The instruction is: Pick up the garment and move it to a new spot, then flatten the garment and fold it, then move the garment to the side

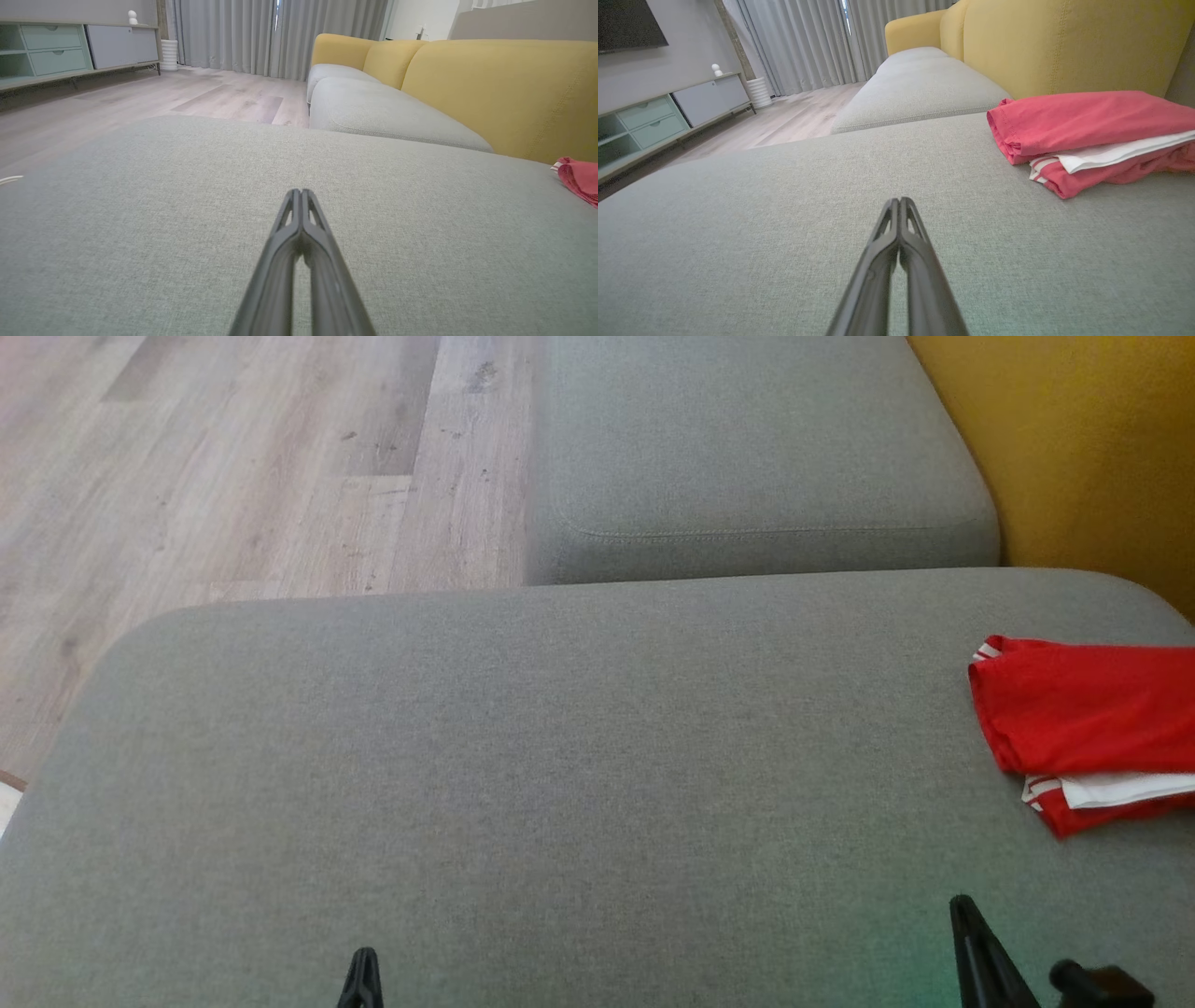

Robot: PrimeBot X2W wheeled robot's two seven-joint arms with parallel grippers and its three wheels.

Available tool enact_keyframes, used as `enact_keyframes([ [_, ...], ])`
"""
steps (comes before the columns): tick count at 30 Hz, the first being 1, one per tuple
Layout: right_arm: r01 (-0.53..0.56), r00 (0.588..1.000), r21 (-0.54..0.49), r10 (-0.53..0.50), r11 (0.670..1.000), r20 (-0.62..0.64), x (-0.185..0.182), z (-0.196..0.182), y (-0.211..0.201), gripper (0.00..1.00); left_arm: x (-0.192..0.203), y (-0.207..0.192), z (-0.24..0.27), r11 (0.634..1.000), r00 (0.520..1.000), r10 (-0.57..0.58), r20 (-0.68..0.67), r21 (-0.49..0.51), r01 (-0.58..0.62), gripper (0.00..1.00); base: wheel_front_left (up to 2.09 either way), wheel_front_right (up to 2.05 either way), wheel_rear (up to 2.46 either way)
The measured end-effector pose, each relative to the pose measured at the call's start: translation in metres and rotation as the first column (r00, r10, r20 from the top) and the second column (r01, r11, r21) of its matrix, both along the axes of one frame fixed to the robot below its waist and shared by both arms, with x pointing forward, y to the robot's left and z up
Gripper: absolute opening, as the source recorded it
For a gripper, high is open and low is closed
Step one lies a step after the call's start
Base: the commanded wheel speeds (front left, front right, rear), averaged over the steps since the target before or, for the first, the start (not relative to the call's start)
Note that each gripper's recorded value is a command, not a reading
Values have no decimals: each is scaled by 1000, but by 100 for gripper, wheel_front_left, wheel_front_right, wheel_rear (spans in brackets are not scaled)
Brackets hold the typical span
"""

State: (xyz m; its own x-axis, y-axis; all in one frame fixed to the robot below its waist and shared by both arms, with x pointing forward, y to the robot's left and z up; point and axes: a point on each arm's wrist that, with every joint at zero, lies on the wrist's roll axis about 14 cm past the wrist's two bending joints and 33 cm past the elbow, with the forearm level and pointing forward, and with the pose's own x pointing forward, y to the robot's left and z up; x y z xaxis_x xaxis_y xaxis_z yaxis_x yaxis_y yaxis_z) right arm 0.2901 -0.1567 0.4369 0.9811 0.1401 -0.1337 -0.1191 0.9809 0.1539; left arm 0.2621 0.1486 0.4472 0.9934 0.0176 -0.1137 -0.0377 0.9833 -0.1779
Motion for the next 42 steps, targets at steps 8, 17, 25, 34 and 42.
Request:
enact_keyframes([
  [8,42,999,85,-40,995,-29,2,-2,-5,0,1,2,-6,996,999,15,-36,-91,-18,0,0,0,0],
  [17,85,996,182,-78,980,-46,10,1,-10,0,8,4,-10,981,997,24,-68,-189,-36,0,0,0,0],
  [25,129,991,265,-114,956,-69,15,2,-16,0,17,10,-10,960,996,45,-81,-274,-66,0,0,0,0],
  [34,166,985,358,-143,919,-92,22,3,-20,0,25,11,-9,926,994,50,-96,-369,-82,0,0,0,0],
  [42,194,981,428,-162,883,-110,26,4,-24,0,30,15,-9,893,992,60,-109,-439,-102,0,0,0,0],
])
